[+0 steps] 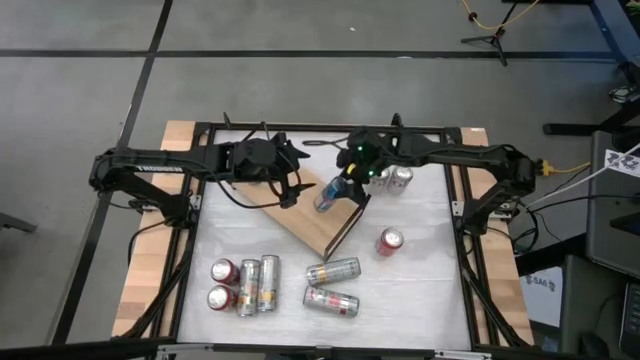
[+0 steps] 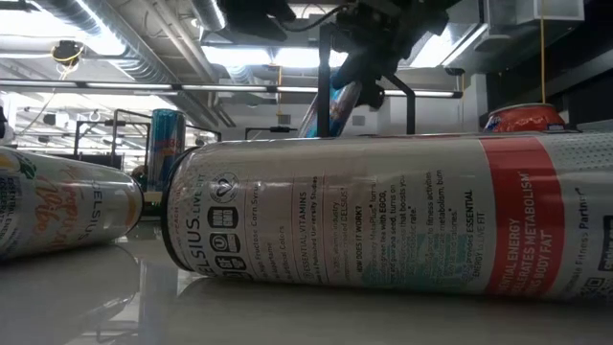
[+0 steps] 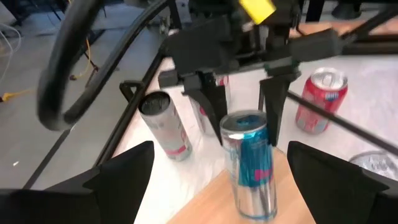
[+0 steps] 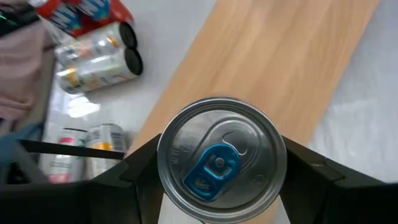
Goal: Place canned beverage on shelf
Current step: Put the blue soda can aligned with the blue soda can on the shelf
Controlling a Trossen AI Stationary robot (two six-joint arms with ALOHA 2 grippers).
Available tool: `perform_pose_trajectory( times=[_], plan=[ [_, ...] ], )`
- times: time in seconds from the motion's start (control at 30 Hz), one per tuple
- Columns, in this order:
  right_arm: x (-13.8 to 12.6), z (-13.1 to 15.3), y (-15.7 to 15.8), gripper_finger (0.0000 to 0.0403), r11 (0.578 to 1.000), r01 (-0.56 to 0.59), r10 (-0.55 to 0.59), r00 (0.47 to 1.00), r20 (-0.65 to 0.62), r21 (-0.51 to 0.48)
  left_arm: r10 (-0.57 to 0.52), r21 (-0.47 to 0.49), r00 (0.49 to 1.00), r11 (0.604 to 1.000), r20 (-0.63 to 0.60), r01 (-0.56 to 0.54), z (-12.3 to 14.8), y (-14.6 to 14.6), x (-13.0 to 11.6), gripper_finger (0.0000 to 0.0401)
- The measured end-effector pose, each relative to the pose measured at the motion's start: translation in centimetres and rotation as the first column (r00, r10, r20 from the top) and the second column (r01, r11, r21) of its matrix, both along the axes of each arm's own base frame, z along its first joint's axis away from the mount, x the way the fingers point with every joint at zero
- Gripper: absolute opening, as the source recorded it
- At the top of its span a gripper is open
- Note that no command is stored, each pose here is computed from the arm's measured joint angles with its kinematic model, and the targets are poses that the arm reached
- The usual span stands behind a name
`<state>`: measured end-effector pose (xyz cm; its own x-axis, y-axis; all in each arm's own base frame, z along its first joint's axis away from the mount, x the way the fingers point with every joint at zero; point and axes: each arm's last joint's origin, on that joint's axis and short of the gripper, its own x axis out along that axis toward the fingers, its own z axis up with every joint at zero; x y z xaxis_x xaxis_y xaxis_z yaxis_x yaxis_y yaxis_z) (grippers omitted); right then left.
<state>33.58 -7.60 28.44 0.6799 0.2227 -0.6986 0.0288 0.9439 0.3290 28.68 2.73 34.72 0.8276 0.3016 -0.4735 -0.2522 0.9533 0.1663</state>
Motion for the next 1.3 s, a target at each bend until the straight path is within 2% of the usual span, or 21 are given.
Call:
perform_pose_trajectory(
  times=[0.17, 0.57, 0.83, 1.3],
  plan=[
    [0.2, 0.0, 1.0, 0.0240, 0.998, -0.006, 0.005, 1.000, -0.007, -0.064, 0.000, -0.001, 1.000, 1.000, -0.016, 0.000, -0.1, 0.0, -0.1, 0.0362],
    [-0.5, -0.7, 1.9, 0.0241, 0.998, -0.007, 0.000, 0.992, -0.125, -0.056, 0.000, -0.002, 1.000, 1.000, -0.023, 0.000, -0.2, 0.0, -0.1, 0.0362],
    [-0.5, 0.1, 1.8, 0.0241, 0.996, 0.010, -0.022, 0.990, -0.139, -0.086, 0.001, -0.002, 1.000, 1.000, -0.022, -0.001, -0.2, 0.0, -0.1, 0.0362],
    [-1.3, -0.3, 1.9, 0.0241, 0.997, 0.006, -0.023, 0.972, -0.236, -0.074, 0.001, -0.003, 1.000, 1.000, -0.021, -0.001, -0.2, 0.0, -0.1, 0.0362]
  ],
)
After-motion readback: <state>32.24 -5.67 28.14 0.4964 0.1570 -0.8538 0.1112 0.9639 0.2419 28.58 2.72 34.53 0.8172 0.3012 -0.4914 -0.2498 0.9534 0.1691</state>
